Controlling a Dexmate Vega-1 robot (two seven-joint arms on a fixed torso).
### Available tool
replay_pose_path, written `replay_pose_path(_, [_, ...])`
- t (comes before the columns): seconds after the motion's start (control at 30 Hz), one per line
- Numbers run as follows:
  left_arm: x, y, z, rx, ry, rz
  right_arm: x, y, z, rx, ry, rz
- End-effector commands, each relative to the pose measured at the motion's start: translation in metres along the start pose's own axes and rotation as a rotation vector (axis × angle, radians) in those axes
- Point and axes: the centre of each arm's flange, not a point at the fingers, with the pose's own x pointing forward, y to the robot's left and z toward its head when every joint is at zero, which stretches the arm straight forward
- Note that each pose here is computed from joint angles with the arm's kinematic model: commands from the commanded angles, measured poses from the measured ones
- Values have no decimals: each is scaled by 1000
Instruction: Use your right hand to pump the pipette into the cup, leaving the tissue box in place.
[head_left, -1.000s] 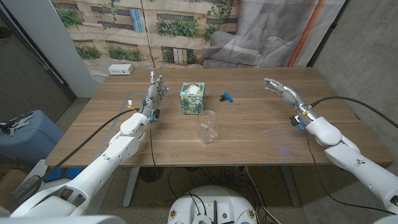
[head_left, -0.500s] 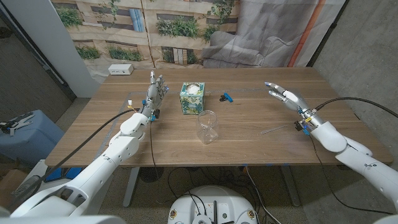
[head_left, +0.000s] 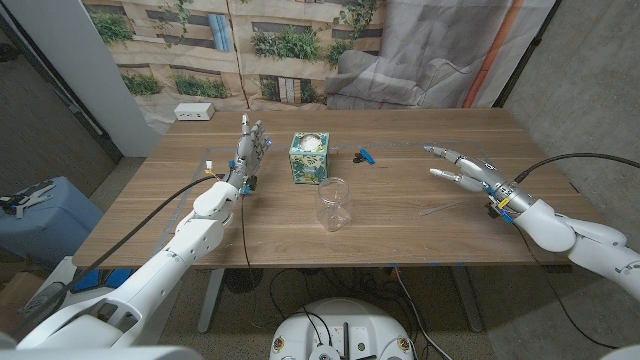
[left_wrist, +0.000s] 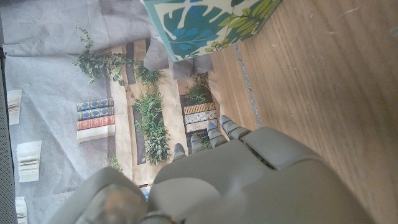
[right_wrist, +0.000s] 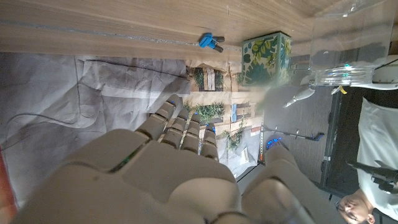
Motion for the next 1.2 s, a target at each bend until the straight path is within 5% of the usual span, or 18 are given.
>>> replay_pose_path(0.03, [0,0,0,0,0,0,-5,-7,7,-183,-33,117])
replay_pose_path(0.37, [0,0,0,0,0,0,-9,-10,8,-270,-38,212])
replay_pose_path(0.5, [0,0,0,0,0,0,-6,-9,7,-346,9,296])
replay_pose_path(1.2, [0,0,0,0,0,0,-2,-19,33,-457,83,377])
